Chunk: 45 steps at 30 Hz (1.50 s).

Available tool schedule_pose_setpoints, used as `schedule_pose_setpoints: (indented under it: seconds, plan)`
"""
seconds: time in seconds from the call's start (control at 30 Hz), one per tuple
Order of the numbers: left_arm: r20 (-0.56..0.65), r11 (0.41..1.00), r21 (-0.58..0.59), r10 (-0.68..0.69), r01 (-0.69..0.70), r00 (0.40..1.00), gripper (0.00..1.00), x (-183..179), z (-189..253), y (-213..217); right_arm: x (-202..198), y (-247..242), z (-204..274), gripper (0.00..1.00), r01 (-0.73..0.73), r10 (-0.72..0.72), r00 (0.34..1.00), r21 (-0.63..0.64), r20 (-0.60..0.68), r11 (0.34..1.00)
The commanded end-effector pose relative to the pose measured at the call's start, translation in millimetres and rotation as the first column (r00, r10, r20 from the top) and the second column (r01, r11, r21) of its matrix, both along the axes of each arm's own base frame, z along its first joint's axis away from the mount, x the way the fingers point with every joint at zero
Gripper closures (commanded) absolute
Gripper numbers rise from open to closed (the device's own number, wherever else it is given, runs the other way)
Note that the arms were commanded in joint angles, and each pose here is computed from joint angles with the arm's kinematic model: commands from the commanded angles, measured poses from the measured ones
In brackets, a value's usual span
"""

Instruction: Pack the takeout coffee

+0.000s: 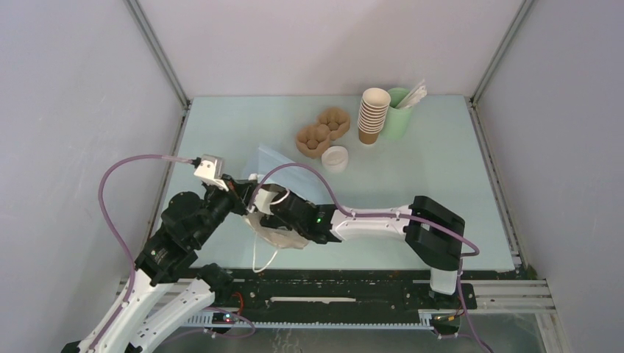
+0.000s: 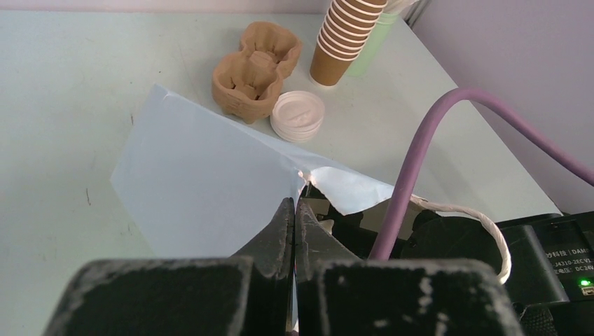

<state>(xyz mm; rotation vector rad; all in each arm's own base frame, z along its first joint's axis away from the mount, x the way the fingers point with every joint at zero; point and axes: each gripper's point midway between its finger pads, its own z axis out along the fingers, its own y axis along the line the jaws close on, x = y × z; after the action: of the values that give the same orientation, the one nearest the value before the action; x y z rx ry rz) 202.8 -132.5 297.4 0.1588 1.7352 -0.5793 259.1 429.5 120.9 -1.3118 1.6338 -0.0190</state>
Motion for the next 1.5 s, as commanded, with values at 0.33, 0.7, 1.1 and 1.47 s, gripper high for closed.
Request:
schedule_pose_setpoints:
  seconds: [0.33, 0.7, 1.1, 1.47]
  plan:
    - [0.017, 0.999, -0.016, -0.032, 0.032, 0.999, 1.0, -5.3, 9.1, -3.5, 16.9, 7.4, 7.4, 0.1, -0.017, 0.021, 0.997, -0.055, 0.073, 0.998]
    - [0.016, 0.999, -0.014, -0.03, 0.03, 0.999, 1.0, -6.6, 7.5, -2.0, 28.5, 21.1, 0.3, 0.09, -0.02, 0.028, 0.993, -0.073, 0.114, 0.997]
    - [-0.001, 0.998, 0.016, 0.063, -0.063, 0.998, 1.0, -3.1, -4.7, 15.9, 13.6, 20.5, 42.8, 0.34, -0.061, 0.053, 0.991, 0.069, 0.122, 0.996]
    - [-0.012, 0.995, 0.028, 0.099, -0.099, 0.995, 1.0, -1.1, -13.6, 22.1, -17.3, 11.1, 65.8, 0.43, -0.145, 0.134, 0.988, 0.182, 0.072, 0.973]
